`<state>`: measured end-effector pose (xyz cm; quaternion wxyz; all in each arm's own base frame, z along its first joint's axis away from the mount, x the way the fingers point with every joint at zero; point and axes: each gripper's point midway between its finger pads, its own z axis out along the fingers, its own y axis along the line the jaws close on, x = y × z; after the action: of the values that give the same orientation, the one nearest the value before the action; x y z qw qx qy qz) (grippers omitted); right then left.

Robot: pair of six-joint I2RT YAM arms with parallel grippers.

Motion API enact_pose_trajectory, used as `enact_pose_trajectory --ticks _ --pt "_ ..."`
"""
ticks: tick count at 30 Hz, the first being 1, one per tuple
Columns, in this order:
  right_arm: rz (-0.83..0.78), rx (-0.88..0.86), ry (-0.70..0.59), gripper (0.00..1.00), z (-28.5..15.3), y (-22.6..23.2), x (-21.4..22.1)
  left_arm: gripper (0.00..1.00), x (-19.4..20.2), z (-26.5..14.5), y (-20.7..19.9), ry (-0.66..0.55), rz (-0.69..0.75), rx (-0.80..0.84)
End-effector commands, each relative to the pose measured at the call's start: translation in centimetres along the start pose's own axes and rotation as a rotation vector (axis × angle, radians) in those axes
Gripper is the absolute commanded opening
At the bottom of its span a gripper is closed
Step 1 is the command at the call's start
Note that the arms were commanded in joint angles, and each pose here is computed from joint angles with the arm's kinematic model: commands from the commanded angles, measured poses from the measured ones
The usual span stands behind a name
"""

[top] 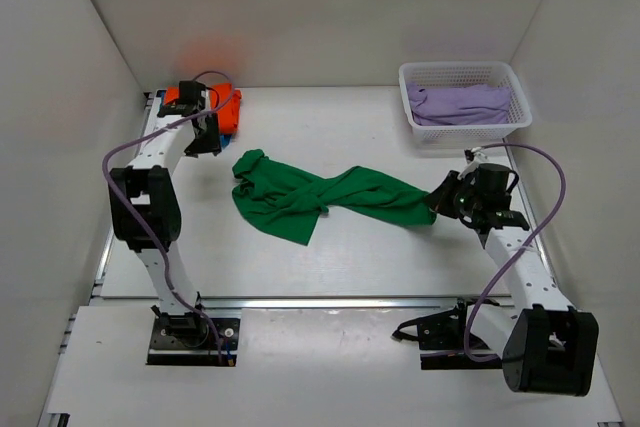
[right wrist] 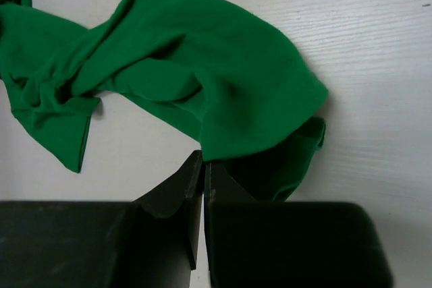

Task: Fold and stack the t-shirts
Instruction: Flatten out the tshirt

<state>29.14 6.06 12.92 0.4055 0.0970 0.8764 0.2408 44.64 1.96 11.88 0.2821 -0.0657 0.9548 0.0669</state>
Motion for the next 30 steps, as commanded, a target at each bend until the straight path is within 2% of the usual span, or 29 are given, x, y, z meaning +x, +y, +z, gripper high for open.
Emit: enact_pose_trajectory --ticks 1,4,7,9,13,16,21,26,30 --pt "-0.068 -0.011 -0.068 0.0 1.0 0.5 -1.7 0.6 -3.5 -3.1 -2.1 -0.106 -0.053 0.119" --pt "-0.063 -0.001 -0.057 0.0 1.4 -0.1 -0.8 0.57 -0.4 -5.7 -5.9 -0.102 -0.043 0.233" --pt "-0.063 0.005 -0.028 0.0 2.0 -0.4 0.2 0.52 6.5 -9.4 -10.3 -0.101 0.004 0.338" --pt "-0.082 0.001 -0.025 0.0 2.3 -0.1 0.0 0.51 9.6 -11.2 -13.2 -0.097 -0.016 0.412" --pt "-0.097 -0.015 0.002 0.0 3.0 0.7 0.5 0.51 14.7 -11.6 -16.9 -0.015 -0.06 0.527" --pt "-0.086 -0.028 0.009 0.0 3.1 1.2 0.7 0.5 18.1 -10.6 -17.9 0.069 -0.142 0.553" --pt "-0.071 -0.05 0.001 0.0 3.1 1.7 0.9 0.51 19.4 -10.1 -19.6 0.066 -0.216 0.578" --pt "-0.06 -0.059 -0.007 0.0 3.1 1.5 0.3 0.49 22.0 -8.5 -21.5 0.144 -0.18 0.567" --pt "-0.065 -0.077 -0.013 0.0 3.0 2.0 -0.4 0.52 23.0 -6.9 -22.0 0.174 -0.147 0.505"
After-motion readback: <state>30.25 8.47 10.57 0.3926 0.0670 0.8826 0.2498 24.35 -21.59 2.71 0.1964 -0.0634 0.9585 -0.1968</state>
